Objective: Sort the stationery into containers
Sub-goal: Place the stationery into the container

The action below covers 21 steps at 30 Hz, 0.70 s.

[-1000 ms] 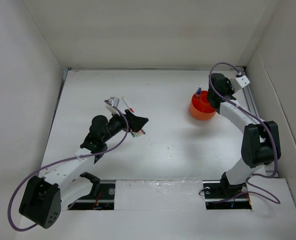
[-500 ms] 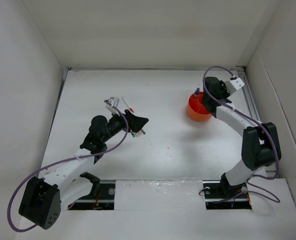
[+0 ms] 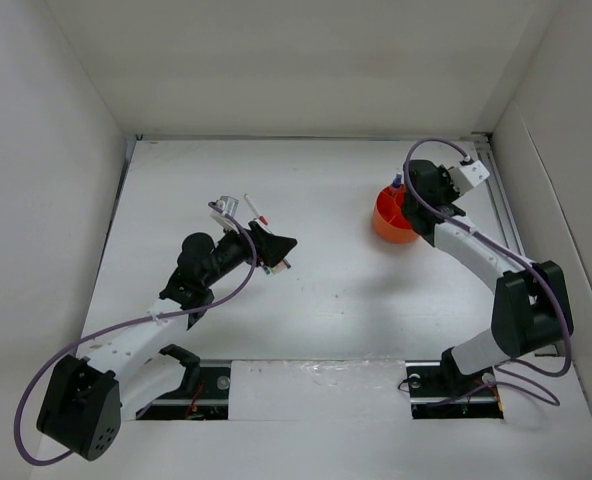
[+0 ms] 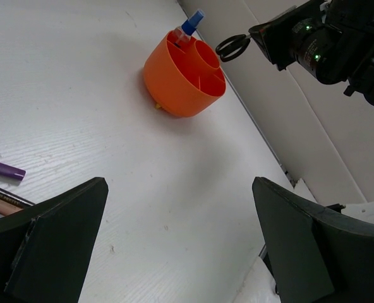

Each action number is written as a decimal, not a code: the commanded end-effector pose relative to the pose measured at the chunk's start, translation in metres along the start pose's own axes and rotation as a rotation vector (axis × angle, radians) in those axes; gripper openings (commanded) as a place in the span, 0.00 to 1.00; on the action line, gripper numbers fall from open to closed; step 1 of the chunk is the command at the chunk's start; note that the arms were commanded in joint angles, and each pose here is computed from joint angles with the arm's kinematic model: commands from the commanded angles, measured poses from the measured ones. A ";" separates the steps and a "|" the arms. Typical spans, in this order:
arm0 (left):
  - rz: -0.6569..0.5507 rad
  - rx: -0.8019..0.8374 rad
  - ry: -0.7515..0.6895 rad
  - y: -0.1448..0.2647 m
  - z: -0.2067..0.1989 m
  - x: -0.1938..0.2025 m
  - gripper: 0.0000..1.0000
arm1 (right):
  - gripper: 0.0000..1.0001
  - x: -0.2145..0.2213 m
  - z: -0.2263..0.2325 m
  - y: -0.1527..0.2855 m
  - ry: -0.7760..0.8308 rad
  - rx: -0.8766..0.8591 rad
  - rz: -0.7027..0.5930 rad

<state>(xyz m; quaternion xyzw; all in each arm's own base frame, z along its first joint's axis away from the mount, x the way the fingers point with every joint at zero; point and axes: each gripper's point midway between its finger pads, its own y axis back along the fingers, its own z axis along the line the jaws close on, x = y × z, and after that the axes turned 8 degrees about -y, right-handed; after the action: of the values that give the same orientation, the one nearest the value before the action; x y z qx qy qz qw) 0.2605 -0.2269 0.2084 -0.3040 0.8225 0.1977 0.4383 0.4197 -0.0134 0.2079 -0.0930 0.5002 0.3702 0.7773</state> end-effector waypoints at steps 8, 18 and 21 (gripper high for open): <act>-0.056 0.061 -0.030 0.002 -0.015 -0.015 1.00 | 0.00 0.020 0.003 -0.005 0.073 0.030 -0.007; -0.058 0.073 -0.024 0.003 -0.018 -0.016 1.00 | 0.00 0.037 -0.005 -0.005 0.109 0.046 0.017; -0.058 0.073 -0.024 0.003 -0.018 -0.016 1.00 | 0.00 0.049 -0.011 0.002 0.099 0.048 0.037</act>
<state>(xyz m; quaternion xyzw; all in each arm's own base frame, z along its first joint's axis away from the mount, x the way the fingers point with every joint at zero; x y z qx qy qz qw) 0.2599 -0.2277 0.2125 -0.3058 0.8227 0.1901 0.4399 0.4242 -0.0034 0.1639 -0.0867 0.5576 0.3650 0.7405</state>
